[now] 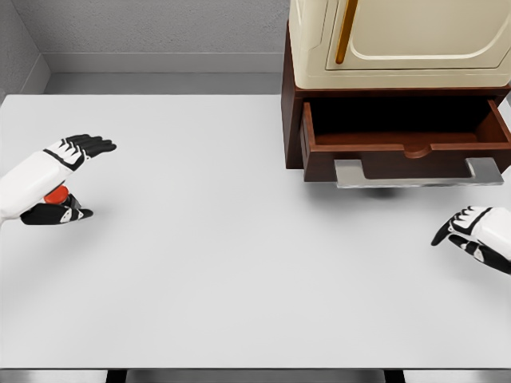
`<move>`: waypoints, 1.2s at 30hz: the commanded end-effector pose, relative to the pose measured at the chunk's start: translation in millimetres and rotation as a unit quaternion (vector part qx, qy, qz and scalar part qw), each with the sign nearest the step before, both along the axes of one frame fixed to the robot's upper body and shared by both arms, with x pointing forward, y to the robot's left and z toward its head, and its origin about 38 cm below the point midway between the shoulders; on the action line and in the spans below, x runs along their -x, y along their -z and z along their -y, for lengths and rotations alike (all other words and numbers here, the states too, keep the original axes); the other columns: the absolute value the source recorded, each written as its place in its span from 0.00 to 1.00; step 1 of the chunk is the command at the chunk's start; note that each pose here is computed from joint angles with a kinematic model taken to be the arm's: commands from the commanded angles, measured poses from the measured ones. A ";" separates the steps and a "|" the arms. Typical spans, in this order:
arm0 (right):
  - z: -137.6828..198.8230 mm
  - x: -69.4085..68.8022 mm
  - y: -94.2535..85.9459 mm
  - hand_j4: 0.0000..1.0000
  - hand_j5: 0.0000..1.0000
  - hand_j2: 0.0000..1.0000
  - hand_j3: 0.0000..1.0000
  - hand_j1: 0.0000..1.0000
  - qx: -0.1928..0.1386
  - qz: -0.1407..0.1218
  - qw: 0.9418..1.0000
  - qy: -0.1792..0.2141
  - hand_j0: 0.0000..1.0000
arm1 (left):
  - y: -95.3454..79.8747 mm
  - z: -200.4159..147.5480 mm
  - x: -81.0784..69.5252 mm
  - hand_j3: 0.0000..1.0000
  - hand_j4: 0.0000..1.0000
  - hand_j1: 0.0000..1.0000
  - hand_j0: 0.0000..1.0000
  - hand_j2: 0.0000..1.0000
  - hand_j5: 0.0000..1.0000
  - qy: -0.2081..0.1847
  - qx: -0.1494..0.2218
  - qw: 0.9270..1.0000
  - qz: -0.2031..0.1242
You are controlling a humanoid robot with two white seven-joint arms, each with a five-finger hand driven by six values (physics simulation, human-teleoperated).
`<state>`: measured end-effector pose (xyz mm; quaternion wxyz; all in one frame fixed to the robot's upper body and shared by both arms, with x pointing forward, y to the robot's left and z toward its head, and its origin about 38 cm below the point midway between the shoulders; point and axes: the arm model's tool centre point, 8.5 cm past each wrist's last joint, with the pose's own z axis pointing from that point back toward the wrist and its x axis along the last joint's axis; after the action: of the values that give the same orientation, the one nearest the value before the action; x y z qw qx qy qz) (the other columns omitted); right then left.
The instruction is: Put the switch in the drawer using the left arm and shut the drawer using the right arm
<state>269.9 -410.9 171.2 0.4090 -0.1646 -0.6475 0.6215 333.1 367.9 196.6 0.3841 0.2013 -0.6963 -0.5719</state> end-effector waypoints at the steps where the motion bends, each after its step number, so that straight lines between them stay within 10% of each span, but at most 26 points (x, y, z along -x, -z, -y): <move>1: -4.9 0.3 -3.3 0.42 0.42 0.42 0.42 0.42 -0.004 0.004 1.000 -0.007 0.42 | -1.8 -0.8 -0.4 1.00 1.00 1.00 1.00 1.00 1.00 -0.004 0.009 1.000 0.004; 6: -7.5 0.1 -5.3 0.43 0.43 0.43 0.43 0.43 -0.004 0.005 1.000 -0.012 0.43 | -3.5 -19.8 -2.2 1.00 1.00 1.00 1.00 1.00 1.00 -0.032 0.038 0.999 0.007; 12: -7.1 -1.5 -11.2 0.44 0.44 0.44 0.44 0.44 0.006 0.006 1.000 -0.019 0.44 | -0.6 -51.5 -1.7 1.00 1.00 1.00 1.00 1.00 1.00 -0.042 0.172 0.984 -0.035; 22: -7.8 -1.6 -12.3 0.45 0.45 0.45 0.45 0.45 0.006 0.008 1.000 -0.020 0.45 | 28.7 -47.4 18.4 1.00 1.00 1.00 1.00 1.00 1.00 -0.043 0.192 0.977 -0.080; 32: -8.3 -1.4 -12.2 0.46 0.46 0.46 0.46 0.46 0.005 0.008 1.000 -0.021 0.46 | 68.2 -48.8 11.3 1.00 1.00 1.00 1.00 1.00 1.00 -0.066 0.303 0.943 -0.123; 36: -7.4 -1.5 -11.8 0.47 0.47 0.47 0.47 0.47 0.006 0.007 1.000 -0.020 0.47 | 71.0 -46.4 10.1 1.00 1.00 1.00 1.00 1.00 1.00 -0.066 0.302 0.942 -0.130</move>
<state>271.1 -403.0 182.4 0.3899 -0.1590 -0.6492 0.6335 324.1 414.2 130.3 0.5435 0.0523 -0.7670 -0.3370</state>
